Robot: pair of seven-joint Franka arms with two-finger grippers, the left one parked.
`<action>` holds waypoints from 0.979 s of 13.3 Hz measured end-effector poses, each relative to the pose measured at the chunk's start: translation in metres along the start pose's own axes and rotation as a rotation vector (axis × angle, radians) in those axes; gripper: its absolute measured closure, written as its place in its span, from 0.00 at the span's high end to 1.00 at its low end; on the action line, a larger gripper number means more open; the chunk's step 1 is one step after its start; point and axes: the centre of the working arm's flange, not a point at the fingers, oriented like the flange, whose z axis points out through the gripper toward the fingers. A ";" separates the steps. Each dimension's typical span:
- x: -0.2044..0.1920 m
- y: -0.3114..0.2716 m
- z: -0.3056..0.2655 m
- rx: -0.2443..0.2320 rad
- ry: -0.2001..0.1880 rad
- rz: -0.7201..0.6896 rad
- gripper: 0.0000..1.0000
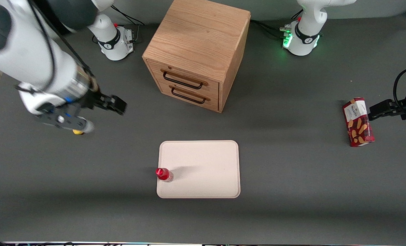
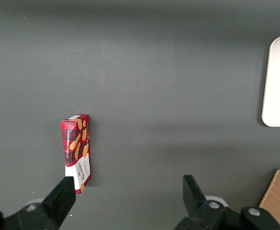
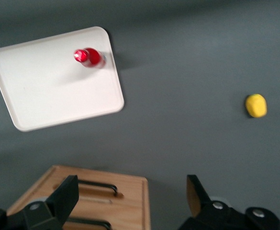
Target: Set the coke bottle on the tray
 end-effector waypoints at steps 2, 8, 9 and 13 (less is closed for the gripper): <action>0.001 0.055 -0.011 -0.013 -0.014 -0.056 1.00; 0.012 0.180 0.005 0.030 0.040 -0.195 1.00; 0.009 0.190 0.008 0.037 0.053 -0.207 1.00; 0.005 0.208 0.017 0.049 0.083 -0.208 1.00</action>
